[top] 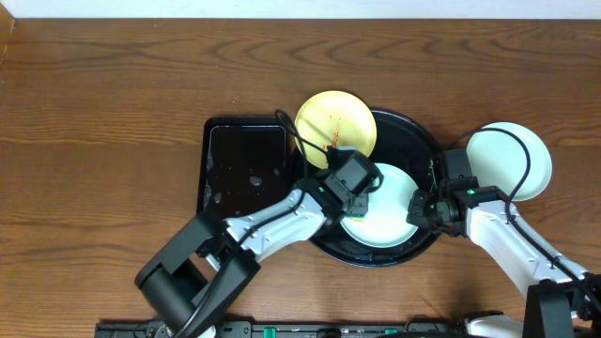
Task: Clean dirty plates on tray and stack at the side
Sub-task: 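Scrub the stained pale green plate with the sponge in the left gripper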
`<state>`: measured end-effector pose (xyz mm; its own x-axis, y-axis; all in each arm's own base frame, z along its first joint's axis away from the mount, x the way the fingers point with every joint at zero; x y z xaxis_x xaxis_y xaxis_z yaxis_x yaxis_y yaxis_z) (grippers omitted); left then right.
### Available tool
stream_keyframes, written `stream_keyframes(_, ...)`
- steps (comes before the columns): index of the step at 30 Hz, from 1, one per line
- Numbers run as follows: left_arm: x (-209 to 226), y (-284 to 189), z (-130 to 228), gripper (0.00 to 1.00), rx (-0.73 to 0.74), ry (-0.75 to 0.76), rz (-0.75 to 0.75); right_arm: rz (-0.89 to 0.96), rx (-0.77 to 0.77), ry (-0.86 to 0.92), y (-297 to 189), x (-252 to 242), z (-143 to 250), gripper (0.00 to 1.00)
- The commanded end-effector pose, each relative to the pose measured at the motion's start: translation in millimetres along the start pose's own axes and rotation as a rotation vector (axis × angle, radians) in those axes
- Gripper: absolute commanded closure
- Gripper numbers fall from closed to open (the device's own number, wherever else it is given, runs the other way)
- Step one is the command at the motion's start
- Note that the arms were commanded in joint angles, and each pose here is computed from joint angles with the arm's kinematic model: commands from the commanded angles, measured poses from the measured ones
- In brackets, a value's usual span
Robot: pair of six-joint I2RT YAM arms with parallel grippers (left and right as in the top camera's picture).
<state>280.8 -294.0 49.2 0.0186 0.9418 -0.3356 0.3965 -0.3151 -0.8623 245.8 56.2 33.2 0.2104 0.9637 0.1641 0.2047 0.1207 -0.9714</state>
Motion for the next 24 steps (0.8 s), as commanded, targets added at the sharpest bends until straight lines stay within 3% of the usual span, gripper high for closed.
stream_keyframes(1, 9, -16, -21, 0.92, -0.077, 0.017, -0.016, 0.038, 0.007, 0.001, 4, -6, 5, 0.99)
stream_keyframes(5, -37, -41, -12, 0.93, -0.027, 0.024, 0.204, 0.038, 0.008, 0.002, 4, -6, 6, 0.99)
stream_keyframes(9, -59, -45, 3, 0.93, -0.018, 0.038, 0.264, 0.038, 0.007, 0.002, 4, -6, 5, 0.99)
stream_keyframes(16, -61, -15, 22, 0.93, -0.005, 0.041, 0.217, 0.038, 0.009, 0.002, 4, -6, 6, 0.99)
stream_keyframes(24, -20, 24, 24, 0.93, -0.021, 0.044, 0.033, 0.038, 0.009, 0.002, 4, -6, 6, 0.99)
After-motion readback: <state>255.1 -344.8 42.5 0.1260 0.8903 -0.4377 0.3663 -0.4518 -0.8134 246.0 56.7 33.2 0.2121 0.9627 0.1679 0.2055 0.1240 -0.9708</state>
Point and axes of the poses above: each gripper's point midway between its finger pads, its own y axis out along the fingers, its own x axis along the line the jaws close on, z = x × y, the point moved 3 cm from there along -y, back along the fingers, and after that the axes turned 4 degrees about -y, right-handed, at the moved point
